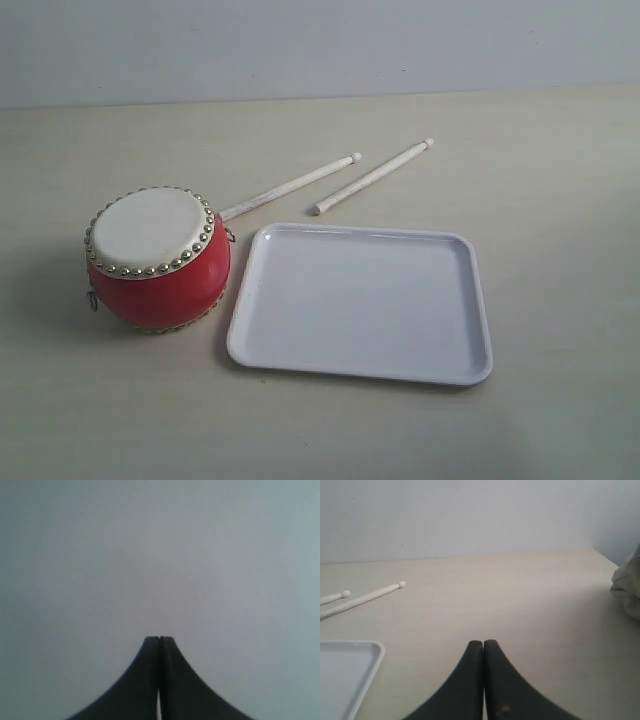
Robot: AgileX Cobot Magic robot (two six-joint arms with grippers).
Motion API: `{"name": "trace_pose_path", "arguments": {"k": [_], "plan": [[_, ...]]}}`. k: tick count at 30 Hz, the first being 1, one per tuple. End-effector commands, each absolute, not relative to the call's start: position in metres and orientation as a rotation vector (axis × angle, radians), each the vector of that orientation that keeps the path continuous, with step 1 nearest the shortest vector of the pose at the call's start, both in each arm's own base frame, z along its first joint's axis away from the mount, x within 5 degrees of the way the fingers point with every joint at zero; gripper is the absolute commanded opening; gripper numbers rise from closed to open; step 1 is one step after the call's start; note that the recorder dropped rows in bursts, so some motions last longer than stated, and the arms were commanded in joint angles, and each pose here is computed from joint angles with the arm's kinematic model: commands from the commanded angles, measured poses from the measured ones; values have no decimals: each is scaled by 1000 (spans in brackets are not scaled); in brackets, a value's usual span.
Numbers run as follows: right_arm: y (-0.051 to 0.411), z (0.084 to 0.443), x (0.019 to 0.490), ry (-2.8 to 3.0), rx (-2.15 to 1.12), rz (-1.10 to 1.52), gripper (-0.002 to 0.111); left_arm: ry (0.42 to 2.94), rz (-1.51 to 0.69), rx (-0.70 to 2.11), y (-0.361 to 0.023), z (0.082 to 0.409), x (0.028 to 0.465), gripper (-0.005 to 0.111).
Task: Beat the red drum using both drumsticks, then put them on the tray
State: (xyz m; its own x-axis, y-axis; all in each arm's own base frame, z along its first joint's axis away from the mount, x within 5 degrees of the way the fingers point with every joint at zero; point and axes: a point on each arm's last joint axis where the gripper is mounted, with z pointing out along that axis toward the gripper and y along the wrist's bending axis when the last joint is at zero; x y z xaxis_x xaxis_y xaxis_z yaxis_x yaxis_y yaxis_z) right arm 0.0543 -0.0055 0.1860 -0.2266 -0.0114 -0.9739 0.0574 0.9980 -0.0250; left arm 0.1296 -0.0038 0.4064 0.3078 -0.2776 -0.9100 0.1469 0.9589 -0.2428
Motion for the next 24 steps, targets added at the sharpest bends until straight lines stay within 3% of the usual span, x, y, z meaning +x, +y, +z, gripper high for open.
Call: {"name": "trace_pose_path", "arguments": {"k": [1, 6, 11, 19, 24], "plan": [[-6, 186, 54, 1787, 38, -66, 0, 1551, -137, -156, 2, 403, 205, 0], [-6, 186, 54, 1787, 38, -66, 0, 1848, 32, -75, -13, 389, 266, 0], [-6, 186, 54, 1787, 38, -66, 0, 2051, 139, 140, -56, 371, 321, 0], [-6, 186, 54, 1787, 38, -66, 0, 2246, -15, 651, -132, 359, 369, 0], [-5, 187, 54, 1770, 35, -63, 0, 2377, 2, 936, -174, 341, 405, 0]]}}
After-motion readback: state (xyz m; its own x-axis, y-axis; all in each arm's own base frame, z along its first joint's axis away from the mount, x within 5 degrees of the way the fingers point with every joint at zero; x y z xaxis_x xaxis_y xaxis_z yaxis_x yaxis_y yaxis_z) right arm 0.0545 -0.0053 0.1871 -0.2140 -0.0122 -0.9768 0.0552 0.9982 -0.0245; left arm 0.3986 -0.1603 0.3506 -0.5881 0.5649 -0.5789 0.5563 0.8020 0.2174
